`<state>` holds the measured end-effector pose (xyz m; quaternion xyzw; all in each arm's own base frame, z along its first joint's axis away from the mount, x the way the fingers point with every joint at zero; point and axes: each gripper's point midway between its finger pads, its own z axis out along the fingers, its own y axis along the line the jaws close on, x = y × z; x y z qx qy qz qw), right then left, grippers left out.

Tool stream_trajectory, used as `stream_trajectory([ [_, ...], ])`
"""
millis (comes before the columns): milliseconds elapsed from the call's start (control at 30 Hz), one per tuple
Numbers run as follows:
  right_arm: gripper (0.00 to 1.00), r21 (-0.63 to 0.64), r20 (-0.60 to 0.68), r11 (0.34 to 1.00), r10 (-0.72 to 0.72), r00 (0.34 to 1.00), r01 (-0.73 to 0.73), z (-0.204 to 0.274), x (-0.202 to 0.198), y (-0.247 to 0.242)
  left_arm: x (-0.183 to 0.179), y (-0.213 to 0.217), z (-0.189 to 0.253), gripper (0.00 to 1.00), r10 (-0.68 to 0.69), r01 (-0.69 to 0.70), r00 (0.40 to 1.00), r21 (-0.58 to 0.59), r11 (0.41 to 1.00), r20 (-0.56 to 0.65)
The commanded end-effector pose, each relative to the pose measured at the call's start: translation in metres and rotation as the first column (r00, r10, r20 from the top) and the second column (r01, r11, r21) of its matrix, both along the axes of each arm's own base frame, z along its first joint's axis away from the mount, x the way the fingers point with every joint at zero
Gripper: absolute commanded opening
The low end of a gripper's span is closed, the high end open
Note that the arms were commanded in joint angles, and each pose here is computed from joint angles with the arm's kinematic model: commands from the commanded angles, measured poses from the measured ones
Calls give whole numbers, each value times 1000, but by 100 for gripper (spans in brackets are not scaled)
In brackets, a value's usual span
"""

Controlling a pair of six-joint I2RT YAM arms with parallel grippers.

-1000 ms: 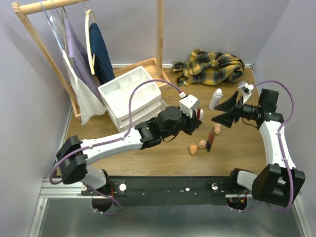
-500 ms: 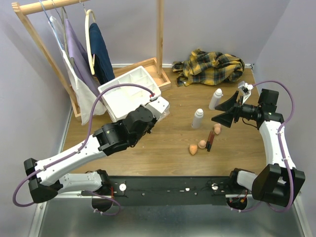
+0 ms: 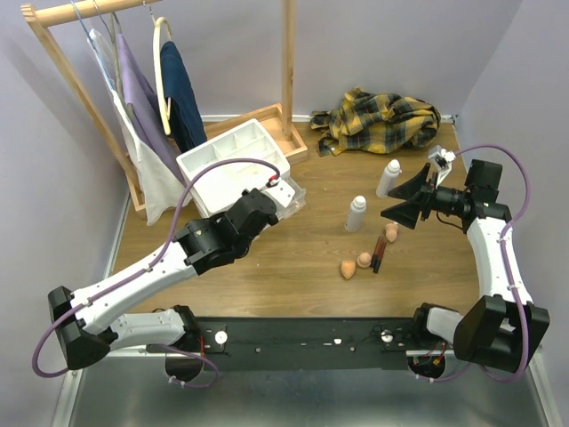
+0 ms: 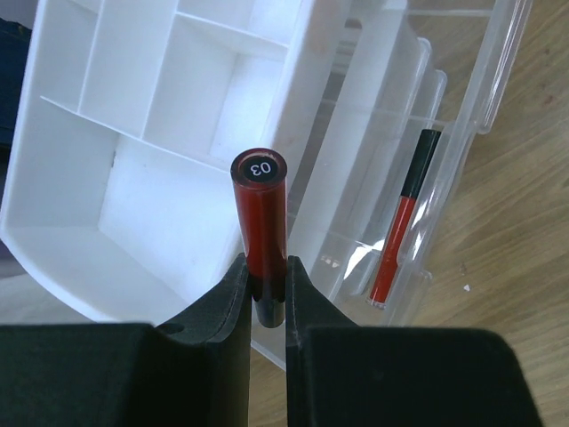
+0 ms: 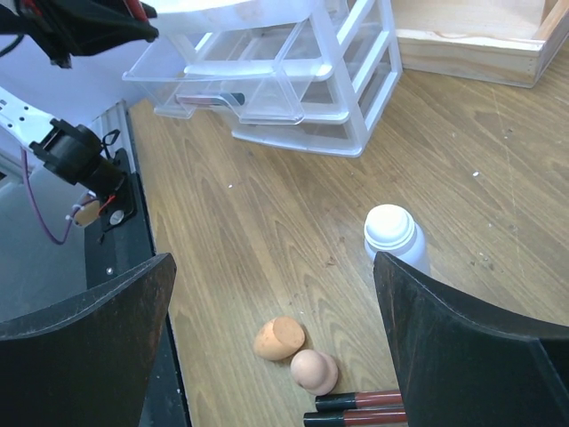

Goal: Organize the makeup
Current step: Place the lipstick in the drawer.

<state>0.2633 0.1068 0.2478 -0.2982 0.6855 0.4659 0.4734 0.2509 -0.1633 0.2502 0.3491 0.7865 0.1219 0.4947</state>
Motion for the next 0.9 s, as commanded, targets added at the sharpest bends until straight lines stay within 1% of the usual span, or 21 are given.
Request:
stream_trajectory([
  [0,100,-11,-1,1000,-13,1000,13,-5,2,-1,2,3,-16,19,-3,4,1000,59,998,-20],
  [67,100,-9,-5,1000,-12,1000,12,-6,1,-1,3,3,-18,26,4,-3,1000,61,998,-18],
  [100,100,-10,-5,1000,-13,1000,13,-6,1,-1,3,4,-20,34,6,-5,1000,67,998,-18],
  [167,100,-12,-2,1000,-15,1000,15,-6,2,-1,4,5,-19,41,15,-14,1000,63,998,-11],
  [200,100,-11,-1,1000,-13,1000,13,-6,1,-1,3,4,-19,47,11,-10,1000,61,998,-12],
  [233,100,-12,-3,1000,-14,1000,14,-7,1,-1,3,4,-19,50,12,-11,1000,54,998,-13],
  [400,100,-14,2,1000,-15,1000,15,-7,2,-1,2,2,-19,54,11,-10,1000,43,999,-18],
  [500,100,-19,6,1000,-18,1000,18,-7,2,-2,2,2,-17,54,17,-17,1000,25,1000,-18],
  [567,100,-25,16,1000,-17,1000,17,-6,1,-1,1,0,-13,56,13,-13,1000,-7,1000,-14],
  [667,100,-30,24,999,-14,1000,15,-7,1,-2,-2,-5,-6,63,-11,12,1000,-84,996,5],
  [700,100,-39,37,999,-14,999,16,-8,2,-2,-4,-7,-9,68,-28,28,1000,-101,994,2],
  [767,100,-45,33,999,-17,999,18,-9,2,-3,-6,-9,2,74,-44,48,999,-170,984,30],
  [800,100,-50,34,999,-20,999,22,-10,3,-3,-7,-10,3,81,-51,57,998,-188,980,35],
  [867,100,-56,32,998,-25,999,26,-12,4,-4,-10,-11,14,88,-69,83,996,-258,963,65],
])
